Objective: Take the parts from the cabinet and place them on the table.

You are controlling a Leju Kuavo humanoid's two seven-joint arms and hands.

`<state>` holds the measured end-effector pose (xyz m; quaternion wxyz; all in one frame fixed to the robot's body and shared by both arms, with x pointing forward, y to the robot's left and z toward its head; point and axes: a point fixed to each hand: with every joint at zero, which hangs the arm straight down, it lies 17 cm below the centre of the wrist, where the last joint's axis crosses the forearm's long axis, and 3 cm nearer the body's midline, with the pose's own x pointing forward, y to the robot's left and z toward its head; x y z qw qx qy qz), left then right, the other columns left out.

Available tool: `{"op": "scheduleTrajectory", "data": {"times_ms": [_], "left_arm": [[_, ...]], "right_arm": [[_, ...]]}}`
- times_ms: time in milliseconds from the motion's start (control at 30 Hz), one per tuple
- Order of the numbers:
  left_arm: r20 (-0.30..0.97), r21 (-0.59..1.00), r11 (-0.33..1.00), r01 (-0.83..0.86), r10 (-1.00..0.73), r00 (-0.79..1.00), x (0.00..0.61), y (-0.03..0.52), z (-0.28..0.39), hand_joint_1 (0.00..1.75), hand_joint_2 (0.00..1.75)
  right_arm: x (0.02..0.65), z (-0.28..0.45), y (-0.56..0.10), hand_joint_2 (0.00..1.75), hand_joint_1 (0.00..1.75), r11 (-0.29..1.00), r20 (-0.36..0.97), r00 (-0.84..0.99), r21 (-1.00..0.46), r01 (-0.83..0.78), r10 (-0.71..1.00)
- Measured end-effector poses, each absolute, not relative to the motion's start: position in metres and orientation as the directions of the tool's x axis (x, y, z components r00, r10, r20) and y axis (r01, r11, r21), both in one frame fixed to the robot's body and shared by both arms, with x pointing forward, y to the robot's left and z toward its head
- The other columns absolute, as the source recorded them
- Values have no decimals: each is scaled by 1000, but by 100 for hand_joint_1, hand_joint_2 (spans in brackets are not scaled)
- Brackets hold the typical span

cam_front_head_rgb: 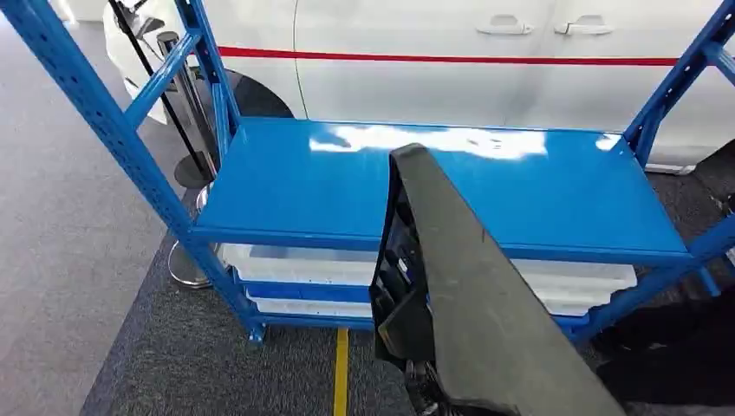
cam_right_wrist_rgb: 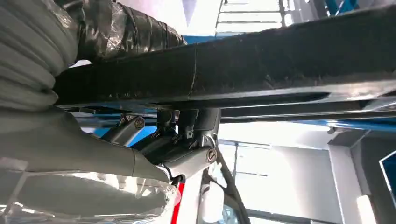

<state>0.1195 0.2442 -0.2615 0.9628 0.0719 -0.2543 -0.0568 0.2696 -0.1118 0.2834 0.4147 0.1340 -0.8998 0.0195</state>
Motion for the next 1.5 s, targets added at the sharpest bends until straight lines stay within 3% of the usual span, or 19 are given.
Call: {"op": "scheduleTrajectory", "data": {"times_ms": [1500], "left_arm": [[473,159,985,70,-138,870,115,244,-263,0,175]], "right_arm": [[267,269,-125,175,175,963,780,-575,129,-237,-246]]}}
